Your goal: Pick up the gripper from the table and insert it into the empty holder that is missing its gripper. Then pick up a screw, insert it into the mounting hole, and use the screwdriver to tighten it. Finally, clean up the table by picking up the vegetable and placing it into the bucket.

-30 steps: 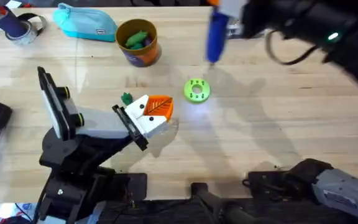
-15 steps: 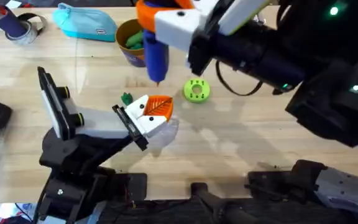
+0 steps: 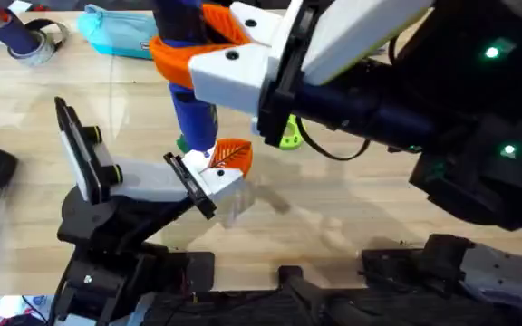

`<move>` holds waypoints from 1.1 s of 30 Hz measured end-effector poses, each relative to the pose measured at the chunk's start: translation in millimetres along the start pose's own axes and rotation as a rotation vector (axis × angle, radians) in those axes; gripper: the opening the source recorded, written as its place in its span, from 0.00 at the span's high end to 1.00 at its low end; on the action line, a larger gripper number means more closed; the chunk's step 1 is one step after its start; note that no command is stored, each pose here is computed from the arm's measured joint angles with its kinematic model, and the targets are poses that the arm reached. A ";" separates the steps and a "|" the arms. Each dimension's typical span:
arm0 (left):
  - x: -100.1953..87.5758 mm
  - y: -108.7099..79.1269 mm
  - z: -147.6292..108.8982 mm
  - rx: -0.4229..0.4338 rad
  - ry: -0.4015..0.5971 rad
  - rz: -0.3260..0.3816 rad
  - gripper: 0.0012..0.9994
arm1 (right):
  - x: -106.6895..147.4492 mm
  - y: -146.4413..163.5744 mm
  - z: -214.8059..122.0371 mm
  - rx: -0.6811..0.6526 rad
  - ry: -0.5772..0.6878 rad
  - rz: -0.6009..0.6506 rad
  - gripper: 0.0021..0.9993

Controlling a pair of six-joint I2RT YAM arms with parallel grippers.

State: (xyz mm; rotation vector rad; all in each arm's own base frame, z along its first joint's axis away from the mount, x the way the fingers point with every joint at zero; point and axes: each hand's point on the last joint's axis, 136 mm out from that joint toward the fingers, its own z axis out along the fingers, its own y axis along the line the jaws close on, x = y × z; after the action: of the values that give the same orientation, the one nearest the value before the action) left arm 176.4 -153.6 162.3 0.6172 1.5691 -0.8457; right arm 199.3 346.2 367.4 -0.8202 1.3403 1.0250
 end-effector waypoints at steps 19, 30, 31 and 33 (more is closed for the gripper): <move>0.0 0.0 0.0 0.000 0.000 0.000 0.99 | 8.4 -2.0 4.2 0.002 0.021 0.004 0.98; 0.0 0.0 0.0 0.000 0.000 0.000 0.99 | 15.6 -4.4 10.3 0.003 0.031 -0.006 0.98; 0.0 0.0 0.0 0.000 0.000 0.000 0.99 | 15.7 -4.4 10.4 0.003 0.031 -0.007 0.98; 0.0 0.0 0.0 0.000 0.000 0.000 0.99 | 15.4 -4.4 10.4 0.003 0.030 -0.008 0.98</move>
State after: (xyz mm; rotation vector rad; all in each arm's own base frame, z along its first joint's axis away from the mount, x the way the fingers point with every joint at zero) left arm 176.4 -153.6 162.3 0.6173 1.5690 -0.8456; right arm 206.3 356.0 352.6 -0.8413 1.3628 1.0072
